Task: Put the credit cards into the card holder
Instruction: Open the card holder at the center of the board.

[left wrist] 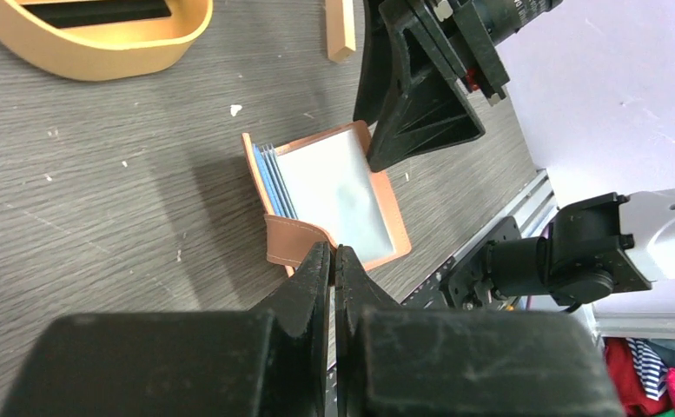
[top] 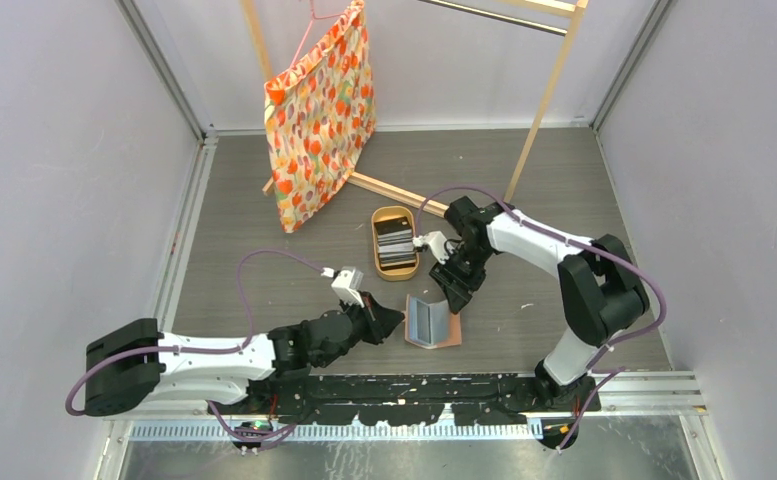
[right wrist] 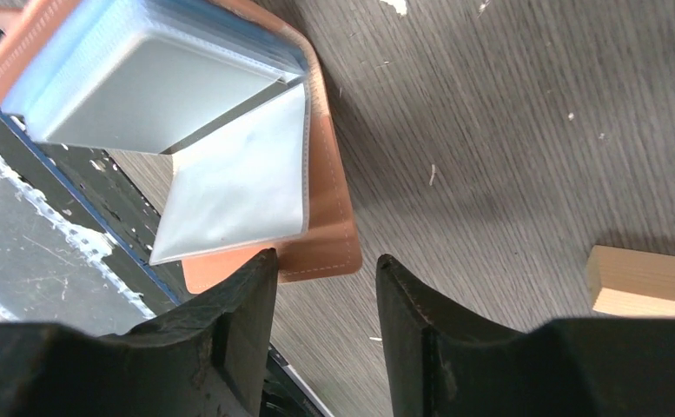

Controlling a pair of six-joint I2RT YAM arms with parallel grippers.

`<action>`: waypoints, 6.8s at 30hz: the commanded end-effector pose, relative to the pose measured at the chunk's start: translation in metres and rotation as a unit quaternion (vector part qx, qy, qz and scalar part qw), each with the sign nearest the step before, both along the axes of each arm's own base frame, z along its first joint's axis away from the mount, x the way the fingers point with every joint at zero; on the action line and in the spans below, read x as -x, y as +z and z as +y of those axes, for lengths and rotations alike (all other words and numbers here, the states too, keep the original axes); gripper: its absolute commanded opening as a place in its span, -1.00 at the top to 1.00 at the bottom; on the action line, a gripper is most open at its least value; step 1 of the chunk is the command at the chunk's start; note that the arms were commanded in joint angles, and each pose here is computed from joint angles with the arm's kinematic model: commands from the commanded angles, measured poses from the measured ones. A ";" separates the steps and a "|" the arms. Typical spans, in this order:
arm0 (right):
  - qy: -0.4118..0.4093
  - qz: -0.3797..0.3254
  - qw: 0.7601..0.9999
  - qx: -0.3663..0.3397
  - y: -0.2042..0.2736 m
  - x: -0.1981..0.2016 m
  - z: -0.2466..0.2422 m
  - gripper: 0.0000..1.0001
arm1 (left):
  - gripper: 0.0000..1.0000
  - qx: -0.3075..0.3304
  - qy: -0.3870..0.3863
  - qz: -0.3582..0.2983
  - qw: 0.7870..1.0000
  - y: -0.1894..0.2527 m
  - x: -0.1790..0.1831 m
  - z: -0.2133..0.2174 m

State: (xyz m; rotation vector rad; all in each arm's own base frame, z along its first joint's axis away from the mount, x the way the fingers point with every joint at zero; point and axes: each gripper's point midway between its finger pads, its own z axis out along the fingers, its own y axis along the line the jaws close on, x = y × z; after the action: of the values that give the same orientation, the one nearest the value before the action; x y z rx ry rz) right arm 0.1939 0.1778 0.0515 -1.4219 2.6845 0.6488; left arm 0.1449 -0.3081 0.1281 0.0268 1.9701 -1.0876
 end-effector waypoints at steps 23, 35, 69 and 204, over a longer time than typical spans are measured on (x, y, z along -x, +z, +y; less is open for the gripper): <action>-0.047 -0.076 0.991 0.099 -0.020 -0.041 -0.022 0.98 | 0.99 0.005 0.037 0.032 0.999 -0.024 0.002 0.030; -0.038 -0.081 0.995 0.050 -0.001 -0.038 -0.009 0.54 | 0.99 -0.061 0.073 0.079 0.992 -0.062 -0.002 0.036; -0.015 0.021 1.000 -0.009 0.000 -0.004 0.017 0.86 | 0.19 -0.057 -0.020 0.074 0.995 -0.034 0.000 -0.017; -0.095 -0.059 0.993 0.019 0.027 -0.038 -0.064 0.31 | 0.99 0.047 -0.054 0.136 0.988 -0.045 -0.045 -0.086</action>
State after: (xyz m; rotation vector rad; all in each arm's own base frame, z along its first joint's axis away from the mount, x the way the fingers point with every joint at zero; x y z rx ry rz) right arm 0.2402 0.1170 0.0739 -1.1082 2.7159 0.4418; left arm 0.1910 -0.3978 0.0621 -0.1366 2.2293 -1.2962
